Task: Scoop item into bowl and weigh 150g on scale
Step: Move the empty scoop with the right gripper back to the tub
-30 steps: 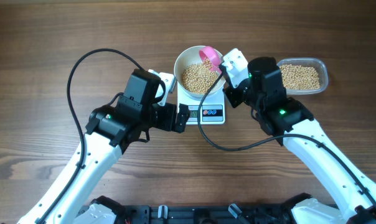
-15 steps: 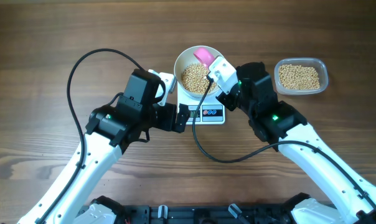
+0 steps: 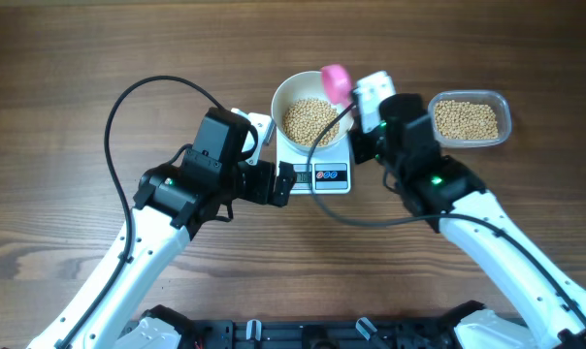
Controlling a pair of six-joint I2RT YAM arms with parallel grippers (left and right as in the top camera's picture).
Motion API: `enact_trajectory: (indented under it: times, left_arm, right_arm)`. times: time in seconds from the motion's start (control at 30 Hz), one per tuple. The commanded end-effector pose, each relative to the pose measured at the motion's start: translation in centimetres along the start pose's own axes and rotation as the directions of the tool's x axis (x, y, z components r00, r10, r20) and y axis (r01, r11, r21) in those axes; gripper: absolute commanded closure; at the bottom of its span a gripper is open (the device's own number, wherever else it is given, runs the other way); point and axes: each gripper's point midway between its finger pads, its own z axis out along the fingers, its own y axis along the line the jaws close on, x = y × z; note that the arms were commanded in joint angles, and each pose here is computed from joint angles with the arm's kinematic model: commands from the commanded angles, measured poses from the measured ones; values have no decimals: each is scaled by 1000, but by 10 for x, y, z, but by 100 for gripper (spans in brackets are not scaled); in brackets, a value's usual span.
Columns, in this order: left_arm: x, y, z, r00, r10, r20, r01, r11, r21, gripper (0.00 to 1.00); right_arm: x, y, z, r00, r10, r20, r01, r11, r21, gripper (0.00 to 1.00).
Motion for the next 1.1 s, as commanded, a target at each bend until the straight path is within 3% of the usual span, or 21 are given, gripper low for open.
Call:
enact_trajectory:
  times: [0.0,0.1,0.3,0.43,0.57,0.7,0.87,1.07]
  left_arm:
    - [-1,-3,-3,1000,21,10,-21,1000,10,0]
    - [-1,-3,-3,1000,21,10,-21,1000,10,0]
    - [-1,-3,-3,1000,21,10,-21,1000,10,0]
    - [-1,-3,-3,1000,21,10,-21,1000,10,0]
    - [-1,-3,-3,1000,21,10,-21,1000,10,0]
    - [-1,-3,-3,1000,21,10,-21,1000,10,0]
    - [-1,-3,-3,1000,21,10,-21,1000,10,0]
    - [-1,-3,-3,1000,21,10,-21,1000,10,0]
  right_arm:
    - [-31,-27,-28,968,231,94,-227,972,-54,96]
    - [-40,-50,-44,944,308,120,-296,950,-103,96]
    - [-29,-116,-61,882,452,132,-451,892,-39,96]
    - [-2,-175,-74,885,445,138,-464,869,173,96]
    - [20,-220,-91,953,289,86,-296,846,443,96]
    - [39,-237,-101,973,230,-19,-179,805,566,96]
    - [76,-234,-87,957,139,-255,15,853,522,96]
    - [88,-238,-72,942,144,-302,31,862,507,96]
